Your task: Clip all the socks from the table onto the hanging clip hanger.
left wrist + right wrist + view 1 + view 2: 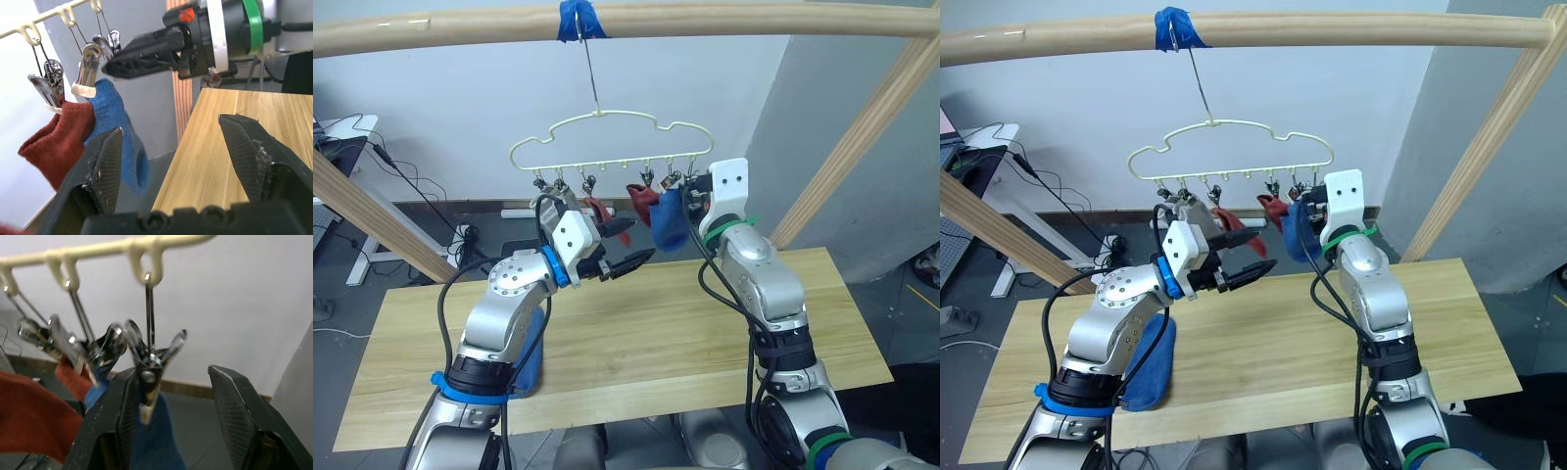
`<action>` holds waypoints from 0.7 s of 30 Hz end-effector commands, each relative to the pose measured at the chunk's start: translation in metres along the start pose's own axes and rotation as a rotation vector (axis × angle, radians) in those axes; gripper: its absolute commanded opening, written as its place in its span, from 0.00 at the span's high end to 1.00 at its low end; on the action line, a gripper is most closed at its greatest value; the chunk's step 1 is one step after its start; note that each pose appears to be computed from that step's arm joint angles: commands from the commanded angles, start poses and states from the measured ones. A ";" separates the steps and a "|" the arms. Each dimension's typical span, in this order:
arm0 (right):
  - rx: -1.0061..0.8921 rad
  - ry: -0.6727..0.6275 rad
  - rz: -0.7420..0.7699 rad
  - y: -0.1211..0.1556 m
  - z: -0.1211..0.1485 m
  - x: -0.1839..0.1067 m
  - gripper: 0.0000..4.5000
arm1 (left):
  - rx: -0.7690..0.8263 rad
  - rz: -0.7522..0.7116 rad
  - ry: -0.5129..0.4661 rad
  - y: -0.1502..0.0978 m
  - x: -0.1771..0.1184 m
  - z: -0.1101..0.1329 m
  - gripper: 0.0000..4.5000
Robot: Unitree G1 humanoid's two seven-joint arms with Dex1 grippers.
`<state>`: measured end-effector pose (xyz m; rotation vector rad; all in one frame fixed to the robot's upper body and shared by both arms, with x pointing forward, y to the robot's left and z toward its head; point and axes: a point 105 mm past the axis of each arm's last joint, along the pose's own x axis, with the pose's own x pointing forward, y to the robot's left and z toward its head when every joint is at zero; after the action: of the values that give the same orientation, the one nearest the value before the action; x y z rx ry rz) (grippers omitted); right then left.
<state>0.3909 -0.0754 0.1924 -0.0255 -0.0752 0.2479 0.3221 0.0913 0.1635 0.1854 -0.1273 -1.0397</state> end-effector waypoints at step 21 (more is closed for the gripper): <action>0.143 -0.076 0.040 0.017 0.028 0.008 0.47 | 0.041 -0.002 -0.022 0.001 -0.002 0.006 0.22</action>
<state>0.3950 -0.0605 0.2037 0.1044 -0.0796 0.2729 0.3220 0.0913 0.1631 0.1960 -0.1367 -1.0435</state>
